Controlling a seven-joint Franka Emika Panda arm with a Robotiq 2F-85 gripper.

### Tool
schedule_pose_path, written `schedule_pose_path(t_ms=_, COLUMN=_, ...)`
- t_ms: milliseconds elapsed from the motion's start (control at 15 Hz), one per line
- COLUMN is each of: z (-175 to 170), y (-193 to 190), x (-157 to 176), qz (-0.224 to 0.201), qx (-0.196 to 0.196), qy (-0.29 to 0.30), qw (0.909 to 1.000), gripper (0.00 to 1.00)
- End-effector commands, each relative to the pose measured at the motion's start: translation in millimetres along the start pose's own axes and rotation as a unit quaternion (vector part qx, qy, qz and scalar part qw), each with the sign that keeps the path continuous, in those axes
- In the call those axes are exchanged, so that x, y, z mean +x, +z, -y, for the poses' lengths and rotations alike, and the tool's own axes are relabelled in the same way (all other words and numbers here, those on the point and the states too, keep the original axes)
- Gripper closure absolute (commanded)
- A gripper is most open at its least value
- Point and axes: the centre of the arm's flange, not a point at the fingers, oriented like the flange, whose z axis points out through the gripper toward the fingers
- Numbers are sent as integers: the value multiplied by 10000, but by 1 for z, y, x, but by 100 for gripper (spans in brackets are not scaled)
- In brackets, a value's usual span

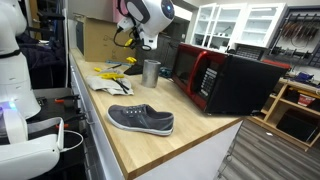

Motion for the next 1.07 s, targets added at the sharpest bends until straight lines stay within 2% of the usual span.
schedule_pose_path(t_ms=0, z=9, y=-20, x=14, qz=-119, qx=433, qy=362, qw=9983, gripper=98)
schedule_pose_path(t_ms=333, z=8, y=-17, x=36, qz=3, qx=964, qy=591, qw=9936, gripper=98)
schedule_pose_path(t_ms=1000, z=-6, y=0, x=85, qz=607, qx=1769, qy=906, qw=9782, gripper=98)
